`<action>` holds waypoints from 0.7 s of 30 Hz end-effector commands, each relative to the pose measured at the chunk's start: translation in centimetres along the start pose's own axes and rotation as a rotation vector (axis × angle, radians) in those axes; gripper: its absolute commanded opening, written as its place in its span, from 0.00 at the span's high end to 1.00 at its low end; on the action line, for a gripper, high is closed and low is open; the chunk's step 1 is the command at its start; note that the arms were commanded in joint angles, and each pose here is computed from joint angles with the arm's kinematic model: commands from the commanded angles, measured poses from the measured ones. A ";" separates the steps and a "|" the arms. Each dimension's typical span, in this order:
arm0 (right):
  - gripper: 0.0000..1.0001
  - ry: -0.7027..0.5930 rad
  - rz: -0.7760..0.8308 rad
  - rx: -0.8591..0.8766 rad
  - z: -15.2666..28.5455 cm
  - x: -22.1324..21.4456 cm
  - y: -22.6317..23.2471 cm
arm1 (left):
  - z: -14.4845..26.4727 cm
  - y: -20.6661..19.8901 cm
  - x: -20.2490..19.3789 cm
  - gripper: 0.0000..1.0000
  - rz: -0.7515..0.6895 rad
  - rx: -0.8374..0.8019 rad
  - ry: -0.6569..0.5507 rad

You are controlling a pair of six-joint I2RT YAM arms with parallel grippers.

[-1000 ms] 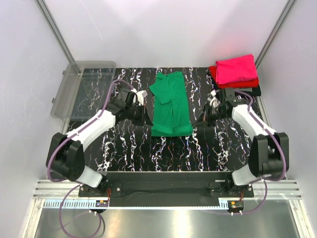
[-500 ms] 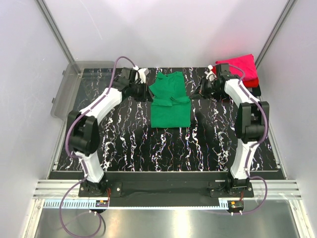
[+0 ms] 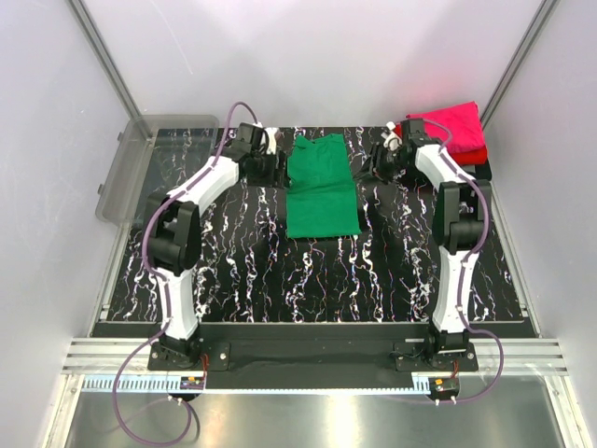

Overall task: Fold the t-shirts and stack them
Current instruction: Fold the tshirt

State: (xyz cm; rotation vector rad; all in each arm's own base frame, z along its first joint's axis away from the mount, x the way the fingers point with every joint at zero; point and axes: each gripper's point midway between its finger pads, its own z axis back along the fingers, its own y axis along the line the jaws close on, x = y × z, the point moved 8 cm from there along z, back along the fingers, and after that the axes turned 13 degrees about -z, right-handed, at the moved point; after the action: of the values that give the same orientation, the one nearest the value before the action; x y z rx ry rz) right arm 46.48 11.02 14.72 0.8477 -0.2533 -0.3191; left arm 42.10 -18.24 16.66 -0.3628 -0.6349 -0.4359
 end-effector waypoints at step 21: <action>0.56 0.242 -0.134 -0.126 2.6 -9.3 -5.5 | 0.6 -6.5 -9.7 0.33 0.236 -0.365 0.231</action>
State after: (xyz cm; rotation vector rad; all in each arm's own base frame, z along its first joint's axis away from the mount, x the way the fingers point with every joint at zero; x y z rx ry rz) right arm 34.94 8.52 11.01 0.7393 0.0663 -0.3785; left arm 29.60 -19.90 10.56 -0.6627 -0.1974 -0.3437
